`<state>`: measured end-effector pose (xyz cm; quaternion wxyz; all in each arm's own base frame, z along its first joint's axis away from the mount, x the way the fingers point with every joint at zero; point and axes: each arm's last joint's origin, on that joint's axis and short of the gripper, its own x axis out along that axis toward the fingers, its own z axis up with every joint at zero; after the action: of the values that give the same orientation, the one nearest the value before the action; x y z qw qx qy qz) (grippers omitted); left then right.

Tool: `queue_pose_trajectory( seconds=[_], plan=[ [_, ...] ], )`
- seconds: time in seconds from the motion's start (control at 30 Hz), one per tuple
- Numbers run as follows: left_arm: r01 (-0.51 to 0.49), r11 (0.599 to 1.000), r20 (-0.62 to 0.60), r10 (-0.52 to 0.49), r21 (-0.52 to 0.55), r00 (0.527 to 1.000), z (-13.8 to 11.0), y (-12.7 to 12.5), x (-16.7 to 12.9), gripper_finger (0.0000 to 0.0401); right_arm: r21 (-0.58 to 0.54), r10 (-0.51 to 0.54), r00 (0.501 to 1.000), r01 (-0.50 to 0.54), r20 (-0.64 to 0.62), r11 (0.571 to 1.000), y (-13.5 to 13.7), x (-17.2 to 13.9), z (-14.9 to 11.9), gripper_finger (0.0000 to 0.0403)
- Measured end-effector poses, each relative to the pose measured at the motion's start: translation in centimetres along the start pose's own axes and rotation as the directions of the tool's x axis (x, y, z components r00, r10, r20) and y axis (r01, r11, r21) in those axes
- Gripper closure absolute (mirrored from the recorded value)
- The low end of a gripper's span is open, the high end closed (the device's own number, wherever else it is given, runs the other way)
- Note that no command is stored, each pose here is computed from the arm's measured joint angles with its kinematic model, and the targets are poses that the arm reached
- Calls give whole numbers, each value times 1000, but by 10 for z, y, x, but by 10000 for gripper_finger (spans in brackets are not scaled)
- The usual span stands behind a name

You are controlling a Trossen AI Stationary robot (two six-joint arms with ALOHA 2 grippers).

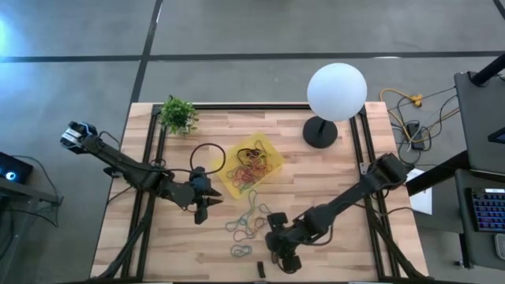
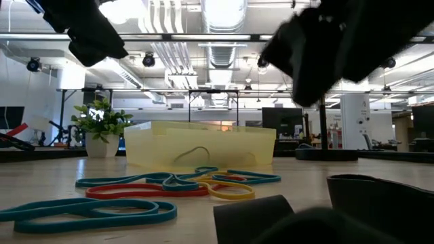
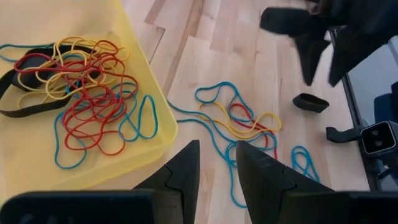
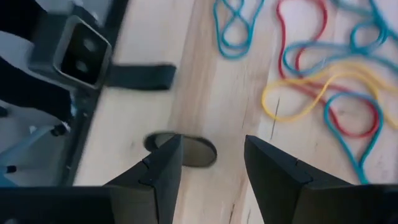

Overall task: Pick and place rubber bands into bin
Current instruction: Put the black rubber band into the yellow bin

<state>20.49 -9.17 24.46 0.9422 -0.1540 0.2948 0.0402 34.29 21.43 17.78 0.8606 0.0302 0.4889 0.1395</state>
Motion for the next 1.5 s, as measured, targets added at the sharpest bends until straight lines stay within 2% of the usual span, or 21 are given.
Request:
queue_pose_trajectory(
  seconds=[0.43, 0.63, 0.73, 0.9, 1.07, 1.17, 1.3, 1.5],
  plan=[
    [-1, 1000, 0, 1, 0, 1000, 0, 0, 0, 312, 25, -29, 995, 32, -99, 999, -2, 42, -13, 252],
    [0, 1000, 0, 0, 0, 1000, 0, 0, 0, 312, 71, -38, 990, 48, -138, 996, -2, 48, -16, 268],
    [0, 1000, 0, 0, 0, 1000, 0, 0, 0, 312, 90, -51, 986, 66, -156, 994, -3, 46, -17, 295],
    [0, 1000, 0, 0, 0, 1000, 0, 0, 0, 312, 88, -50, 990, 62, -129, 994, -2, 34, -12, 381],
    [-1, 1000, 0, 1, 0, 1000, 0, 0, 0, 312, 77, -83, 995, 87, -57, 993, 0, 17, -1, 394],
    [0, 1000, 0, 0, 0, 1000, 0, 0, 0, 312, 71, -132, 991, 131, 16, 989, 0, 1, 9, 395],
    [-2, 1000, 2, 2, 0, 1000, 0, 0, 0, 312, 87, -252, 962, 244, 103, 966, -15, -23, 23, 395],
    [-2, 1000, 12, 2, -2, 1000, 1, 0, 0, 312, 174, -475, 863, 448, 174, 877, -61, -51, 42, 395]
  ],
)
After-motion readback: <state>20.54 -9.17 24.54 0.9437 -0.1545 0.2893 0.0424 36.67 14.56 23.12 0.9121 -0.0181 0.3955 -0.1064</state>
